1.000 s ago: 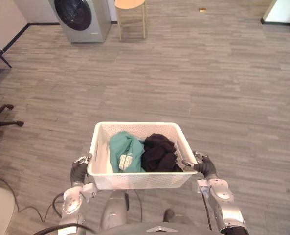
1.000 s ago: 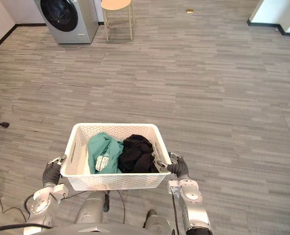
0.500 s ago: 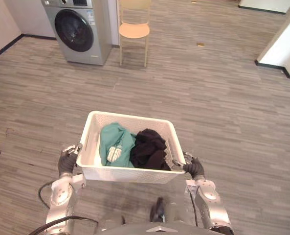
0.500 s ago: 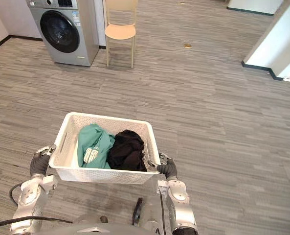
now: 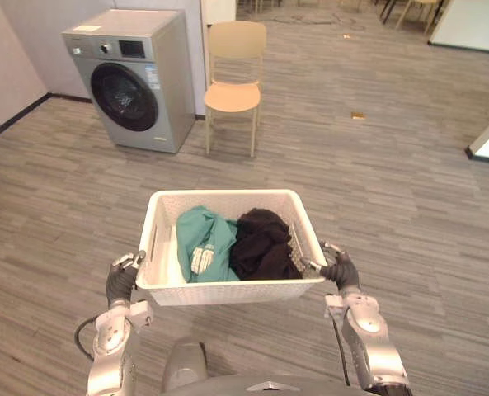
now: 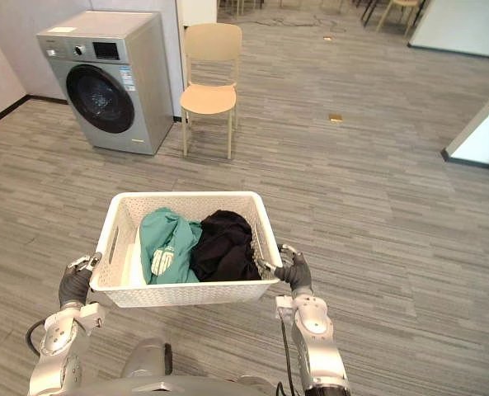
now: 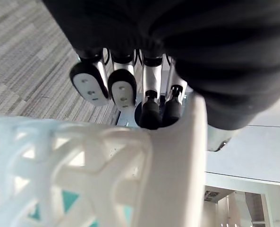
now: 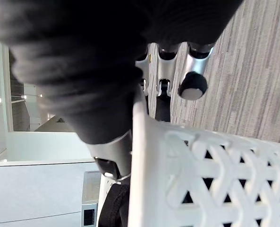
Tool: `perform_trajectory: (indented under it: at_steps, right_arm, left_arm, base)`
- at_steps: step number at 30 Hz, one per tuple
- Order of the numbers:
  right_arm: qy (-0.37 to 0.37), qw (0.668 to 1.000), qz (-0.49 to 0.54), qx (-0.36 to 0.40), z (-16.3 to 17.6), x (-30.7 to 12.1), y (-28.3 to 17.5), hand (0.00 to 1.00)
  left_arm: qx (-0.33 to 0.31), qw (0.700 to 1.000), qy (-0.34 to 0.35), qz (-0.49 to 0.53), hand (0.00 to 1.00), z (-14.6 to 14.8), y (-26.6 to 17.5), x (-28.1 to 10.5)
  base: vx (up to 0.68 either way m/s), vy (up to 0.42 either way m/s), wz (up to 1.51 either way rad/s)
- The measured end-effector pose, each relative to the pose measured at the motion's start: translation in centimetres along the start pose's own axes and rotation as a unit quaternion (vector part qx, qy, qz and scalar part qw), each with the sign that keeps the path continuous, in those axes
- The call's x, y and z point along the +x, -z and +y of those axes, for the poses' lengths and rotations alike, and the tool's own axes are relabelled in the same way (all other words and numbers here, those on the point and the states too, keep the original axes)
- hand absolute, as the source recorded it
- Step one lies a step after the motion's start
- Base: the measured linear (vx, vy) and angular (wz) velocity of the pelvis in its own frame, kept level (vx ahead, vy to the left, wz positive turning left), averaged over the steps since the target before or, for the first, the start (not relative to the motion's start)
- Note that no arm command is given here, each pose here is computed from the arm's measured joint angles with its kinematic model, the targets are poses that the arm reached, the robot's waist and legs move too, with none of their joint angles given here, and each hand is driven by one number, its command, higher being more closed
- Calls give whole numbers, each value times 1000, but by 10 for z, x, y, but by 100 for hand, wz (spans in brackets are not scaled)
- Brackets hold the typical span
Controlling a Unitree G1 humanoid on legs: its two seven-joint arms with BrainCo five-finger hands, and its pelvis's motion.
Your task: Pick up the laundry basket with both hands and put the clothes into the washing machine.
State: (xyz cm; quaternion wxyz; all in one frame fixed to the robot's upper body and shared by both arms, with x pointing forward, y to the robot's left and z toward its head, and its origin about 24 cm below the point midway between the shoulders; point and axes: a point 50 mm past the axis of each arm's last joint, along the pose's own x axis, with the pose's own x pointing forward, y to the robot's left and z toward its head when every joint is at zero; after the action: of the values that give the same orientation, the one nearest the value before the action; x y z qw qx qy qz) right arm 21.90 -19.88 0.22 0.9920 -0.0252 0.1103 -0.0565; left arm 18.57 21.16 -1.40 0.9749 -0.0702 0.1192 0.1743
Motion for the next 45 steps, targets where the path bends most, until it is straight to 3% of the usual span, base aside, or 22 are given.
perform_trajectory:
  at_steps: [14, 24, 28, 38, 45]
  right_arm:
    - [2, 996, 77, 37, 18, -6, 40, 100]
    - [17, 996, 79, 41, 11, -25, 43, 100]
    - [18, 999, 41, 18, 1, -22, 23, 100]
    - [29, 999, 4, 15, -3, -6, 6, 100]
    - [23, 996, 78, 41, 10, -12, 41, 100]
  left_arm:
    - [33, 999, -13, -8, 100, 13, -8, 4]
    - [31, 999, 4, -22, 100, 5, -14, 3]
    - [-6, 1000, -8, -3, 100, -3, -2, -4]
    - [-2, 1000, 2, -7, 100, -5, -5, -1]
    - [18, 1000, 1, -8, 100, 0, -8, 4]
  base:
    - [499, 222, -1]
    - [529, -127, 44]
    - [817, -291, 2]
    - [613, 13, -55]
    - [551, 249, -16]
